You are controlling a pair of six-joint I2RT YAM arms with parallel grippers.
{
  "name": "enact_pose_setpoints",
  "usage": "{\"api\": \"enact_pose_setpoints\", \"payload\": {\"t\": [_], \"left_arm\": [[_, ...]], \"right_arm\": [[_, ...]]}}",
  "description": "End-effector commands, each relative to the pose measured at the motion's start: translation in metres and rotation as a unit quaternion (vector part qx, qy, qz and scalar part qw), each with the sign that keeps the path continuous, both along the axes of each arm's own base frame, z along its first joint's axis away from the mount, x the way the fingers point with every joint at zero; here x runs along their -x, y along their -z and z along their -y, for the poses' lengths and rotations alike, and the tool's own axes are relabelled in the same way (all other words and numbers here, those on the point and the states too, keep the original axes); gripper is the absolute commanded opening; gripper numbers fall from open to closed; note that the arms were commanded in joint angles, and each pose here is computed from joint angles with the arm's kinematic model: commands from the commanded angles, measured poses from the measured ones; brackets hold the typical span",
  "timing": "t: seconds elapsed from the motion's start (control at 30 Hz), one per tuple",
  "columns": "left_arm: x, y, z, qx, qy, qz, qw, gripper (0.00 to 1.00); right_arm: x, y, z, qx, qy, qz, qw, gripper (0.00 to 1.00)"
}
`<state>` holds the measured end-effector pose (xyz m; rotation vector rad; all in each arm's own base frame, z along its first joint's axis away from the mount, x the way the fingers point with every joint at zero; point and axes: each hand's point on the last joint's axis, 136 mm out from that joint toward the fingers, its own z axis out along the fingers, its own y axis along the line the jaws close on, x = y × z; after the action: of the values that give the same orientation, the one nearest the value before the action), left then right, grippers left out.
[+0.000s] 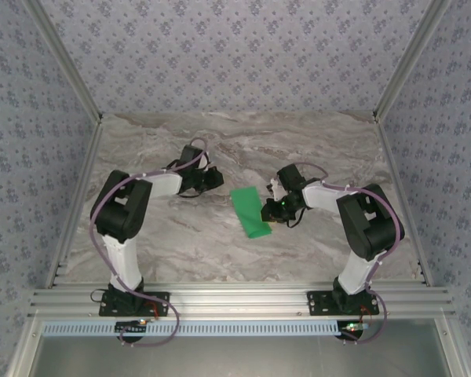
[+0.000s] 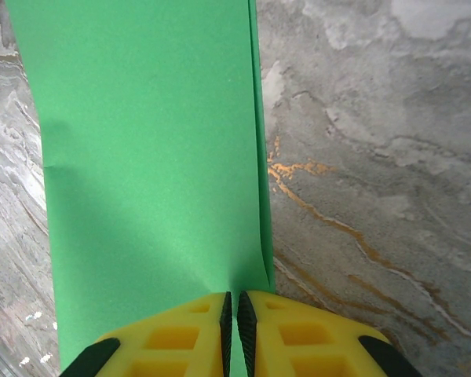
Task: Fold a paper plane with a square sheet of paper (fold left side to right side)
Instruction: Hold the square sheet of paper at the center of the table.
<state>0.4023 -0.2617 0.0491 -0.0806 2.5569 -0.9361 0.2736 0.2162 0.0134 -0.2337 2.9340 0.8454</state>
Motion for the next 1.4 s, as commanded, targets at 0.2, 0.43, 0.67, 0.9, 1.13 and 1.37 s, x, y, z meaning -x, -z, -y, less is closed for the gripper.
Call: {"api": "enact_pose_setpoints", "payload": {"t": [0.2,0.43,0.67,0.9,1.13,1.37], "left_arm": [[0.049,-0.028,0.082,0.067,0.114,0.025,0.991,0.11],[0.054,0.004,0.102,0.049,0.133,-0.003,0.99,0.11],[0.058,0.033,0.09,0.013,0.116,-0.027,0.993,0.11],[0.068,0.05,0.077,-0.009,0.103,-0.042,0.994,0.11],[0.068,0.051,0.077,-0.013,0.102,-0.042,0.994,0.1],[0.068,0.052,0.077,-0.015,0.1,-0.042,0.994,0.1]], "right_arm": [[0.028,0.036,0.031,0.089,0.004,-0.057,0.994,0.15],[0.028,0.035,0.03,0.088,0.004,-0.055,0.995,0.15],[0.023,0.026,0.02,0.058,0.003,-0.04,0.997,0.15],[-0.003,-0.025,0.004,-0.043,0.011,0.017,0.999,0.15],[-0.038,-0.068,-0.005,-0.129,0.032,0.039,0.99,0.15],[-0.065,-0.055,-0.018,-0.14,0.035,0.026,0.989,0.15]]}}
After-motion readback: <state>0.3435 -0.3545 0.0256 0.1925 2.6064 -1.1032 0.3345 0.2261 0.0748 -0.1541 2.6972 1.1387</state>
